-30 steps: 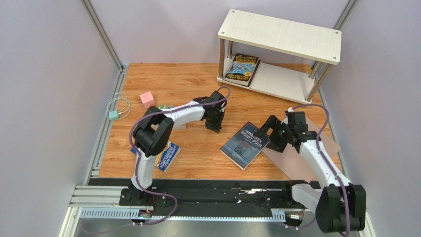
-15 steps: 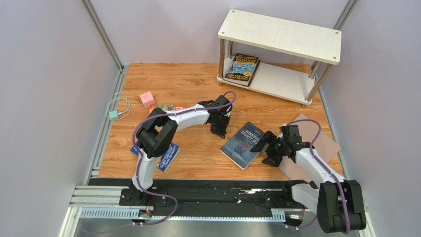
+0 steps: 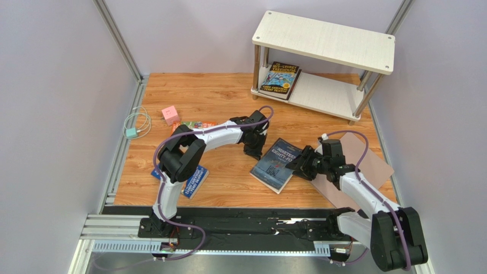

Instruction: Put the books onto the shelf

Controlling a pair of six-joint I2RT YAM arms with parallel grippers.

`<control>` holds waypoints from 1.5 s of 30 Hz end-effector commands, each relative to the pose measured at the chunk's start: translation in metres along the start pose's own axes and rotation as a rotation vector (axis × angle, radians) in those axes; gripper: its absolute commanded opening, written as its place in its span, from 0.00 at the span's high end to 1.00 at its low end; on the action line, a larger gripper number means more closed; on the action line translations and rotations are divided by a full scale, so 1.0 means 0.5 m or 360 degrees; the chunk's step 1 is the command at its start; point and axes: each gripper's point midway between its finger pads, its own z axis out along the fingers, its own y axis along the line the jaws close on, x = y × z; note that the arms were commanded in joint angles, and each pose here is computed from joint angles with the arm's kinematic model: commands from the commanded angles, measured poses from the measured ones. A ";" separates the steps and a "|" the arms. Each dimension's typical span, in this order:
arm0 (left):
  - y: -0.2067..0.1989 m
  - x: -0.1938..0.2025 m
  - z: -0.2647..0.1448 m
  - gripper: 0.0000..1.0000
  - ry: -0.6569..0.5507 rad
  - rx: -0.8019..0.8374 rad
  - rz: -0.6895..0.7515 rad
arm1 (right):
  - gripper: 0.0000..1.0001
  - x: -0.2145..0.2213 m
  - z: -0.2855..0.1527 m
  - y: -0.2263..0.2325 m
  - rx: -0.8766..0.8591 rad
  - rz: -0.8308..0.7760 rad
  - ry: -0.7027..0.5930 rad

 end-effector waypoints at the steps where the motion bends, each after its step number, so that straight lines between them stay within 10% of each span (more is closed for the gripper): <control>1: -0.020 0.012 0.011 1.00 0.0037 0.0042 -0.0002 | 0.50 -0.049 -0.038 0.111 -0.0309 -0.0155 -0.0202; 30: -0.046 -0.002 0.007 1.00 0.0016 0.0130 -0.0013 | 0.57 -0.065 0.032 0.091 -0.0288 -0.0211 -0.0244; 35: -0.038 -0.002 -0.003 1.00 -0.0007 0.0092 -0.0006 | 0.87 -0.044 0.063 0.074 -0.0242 -0.0204 -0.0150; 39: 0.011 -0.005 -0.034 0.59 -0.0048 -0.0131 0.0010 | 0.99 -0.049 0.060 0.089 -0.0273 -0.0280 -0.0167; 45: 0.049 -0.032 -0.166 0.33 -0.0239 -0.0303 0.0029 | 1.00 -0.070 0.021 0.167 -0.0445 -0.0405 -0.0211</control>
